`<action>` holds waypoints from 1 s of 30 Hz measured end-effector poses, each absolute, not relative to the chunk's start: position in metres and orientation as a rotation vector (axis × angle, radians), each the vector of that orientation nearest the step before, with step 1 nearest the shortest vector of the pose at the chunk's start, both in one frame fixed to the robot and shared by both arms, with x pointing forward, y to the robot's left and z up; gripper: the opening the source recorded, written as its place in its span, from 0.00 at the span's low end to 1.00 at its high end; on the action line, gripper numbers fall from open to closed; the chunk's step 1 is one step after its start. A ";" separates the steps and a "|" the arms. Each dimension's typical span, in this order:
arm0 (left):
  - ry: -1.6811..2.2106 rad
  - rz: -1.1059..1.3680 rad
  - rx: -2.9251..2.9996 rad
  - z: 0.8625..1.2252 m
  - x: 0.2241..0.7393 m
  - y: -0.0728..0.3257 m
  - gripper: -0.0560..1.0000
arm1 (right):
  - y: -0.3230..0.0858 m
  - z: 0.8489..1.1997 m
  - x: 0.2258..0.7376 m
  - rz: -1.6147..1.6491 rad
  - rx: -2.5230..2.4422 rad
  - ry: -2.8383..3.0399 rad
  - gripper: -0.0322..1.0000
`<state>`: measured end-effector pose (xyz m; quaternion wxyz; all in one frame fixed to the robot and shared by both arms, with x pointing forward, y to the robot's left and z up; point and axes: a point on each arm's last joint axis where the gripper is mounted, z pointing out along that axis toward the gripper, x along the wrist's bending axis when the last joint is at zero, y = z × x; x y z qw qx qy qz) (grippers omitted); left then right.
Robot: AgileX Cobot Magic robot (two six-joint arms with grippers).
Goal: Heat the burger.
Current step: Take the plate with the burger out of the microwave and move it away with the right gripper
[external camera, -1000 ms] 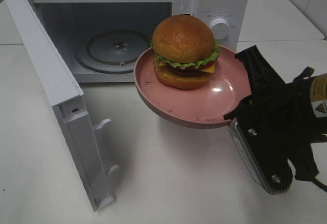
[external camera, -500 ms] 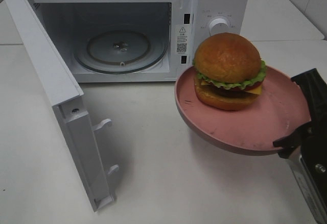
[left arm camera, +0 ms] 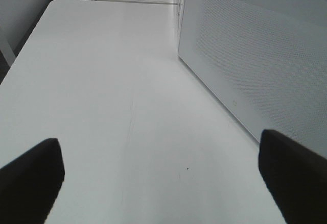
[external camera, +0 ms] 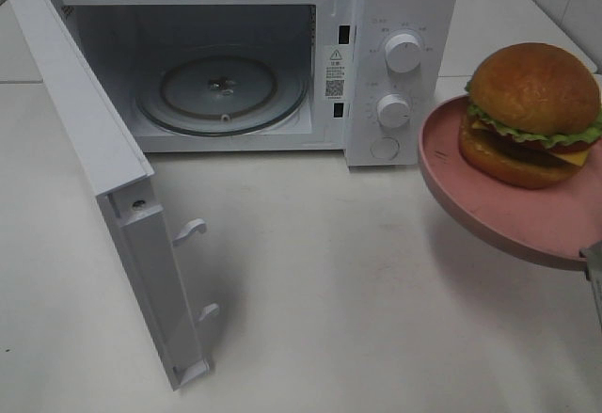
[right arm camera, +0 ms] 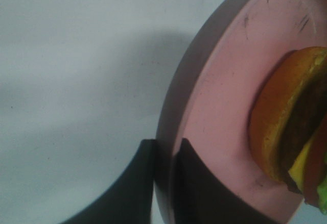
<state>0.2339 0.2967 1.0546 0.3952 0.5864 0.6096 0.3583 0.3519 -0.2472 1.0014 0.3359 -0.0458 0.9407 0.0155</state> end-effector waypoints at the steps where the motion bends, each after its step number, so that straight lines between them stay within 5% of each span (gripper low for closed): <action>1: 1.546 0.909 1.487 1.055 0.234 0.297 0.97 | -0.251 1.002 0.352 0.010 -0.052 2.451 0.12; 30: 1.546 0.909 1.487 1.055 0.234 0.297 0.97 | -0.291 1.005 0.342 -0.257 0.882 2.247 0.12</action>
